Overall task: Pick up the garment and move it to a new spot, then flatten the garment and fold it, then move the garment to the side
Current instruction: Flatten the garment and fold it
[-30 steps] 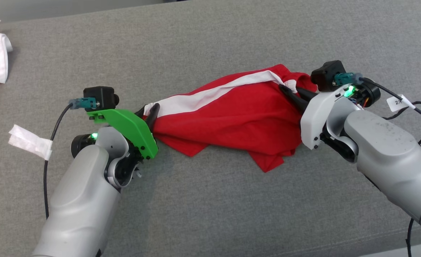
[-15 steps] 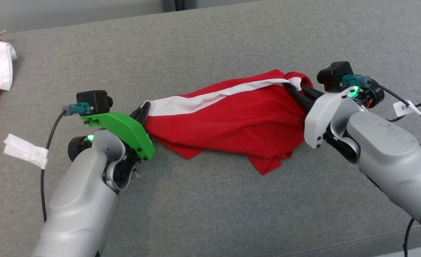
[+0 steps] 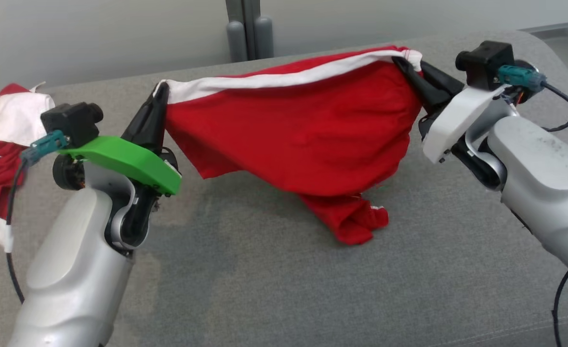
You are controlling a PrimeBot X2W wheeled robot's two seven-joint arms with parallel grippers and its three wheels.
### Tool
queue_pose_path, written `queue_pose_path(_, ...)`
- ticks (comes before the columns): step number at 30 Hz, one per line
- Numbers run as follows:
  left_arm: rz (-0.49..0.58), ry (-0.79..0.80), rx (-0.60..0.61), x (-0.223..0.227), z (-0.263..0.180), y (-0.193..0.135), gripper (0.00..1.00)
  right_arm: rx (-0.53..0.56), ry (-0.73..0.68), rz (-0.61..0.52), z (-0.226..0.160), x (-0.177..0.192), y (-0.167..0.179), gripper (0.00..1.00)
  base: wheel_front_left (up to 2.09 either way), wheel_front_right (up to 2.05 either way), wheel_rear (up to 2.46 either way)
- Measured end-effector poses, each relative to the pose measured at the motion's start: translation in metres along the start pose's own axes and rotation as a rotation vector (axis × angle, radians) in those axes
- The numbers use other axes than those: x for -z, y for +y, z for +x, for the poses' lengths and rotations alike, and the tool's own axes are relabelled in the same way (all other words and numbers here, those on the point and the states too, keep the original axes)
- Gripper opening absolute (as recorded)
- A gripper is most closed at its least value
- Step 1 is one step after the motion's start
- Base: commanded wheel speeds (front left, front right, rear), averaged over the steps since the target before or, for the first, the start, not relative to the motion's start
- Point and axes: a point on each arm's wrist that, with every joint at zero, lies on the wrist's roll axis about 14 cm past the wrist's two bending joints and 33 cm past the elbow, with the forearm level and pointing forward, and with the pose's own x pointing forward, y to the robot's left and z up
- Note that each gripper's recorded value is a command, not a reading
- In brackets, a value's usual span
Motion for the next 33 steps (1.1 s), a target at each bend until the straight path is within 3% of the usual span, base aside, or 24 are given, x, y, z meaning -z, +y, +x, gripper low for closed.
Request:
queue_pose_path(12, 0.187, -0.375, 0.154, -0.14, -0.051, -0.072, 0.0, -0.063, -0.374, -0.228, -0.058, -0.144, 0.028, 0.0, 0.0, 0.0, 0.0)
queue_pose_path(17, 0.258, -0.44, 0.22, -0.172, -0.068, -0.105, 0.0, -0.058, -0.439, -0.286, -0.085, -0.176, 0.042, 0.0, 0.0, 0.0, 0.0)
queue_pose_path(24, 0.261, -0.433, 0.207, -0.178, -0.062, -0.1, 0.0, -0.063, -0.384, -0.25, -0.082, -0.162, 0.054, 0.0, 0.0, 0.0, 0.0)
queue_pose_path(29, 0.26, -0.359, 0.177, -0.157, -0.03, -0.072, 0.0, -0.099, -0.298, -0.191, -0.049, -0.124, 0.058, 0.0, 0.0, 0.0, 0.0)
queue_pose_path(33, 0.304, -0.339, 0.16, -0.153, 0.003, -0.05, 0.0, -0.088, -0.301, -0.198, -0.011, -0.115, 0.045, 0.0, 0.0, 0.0, 0.0)
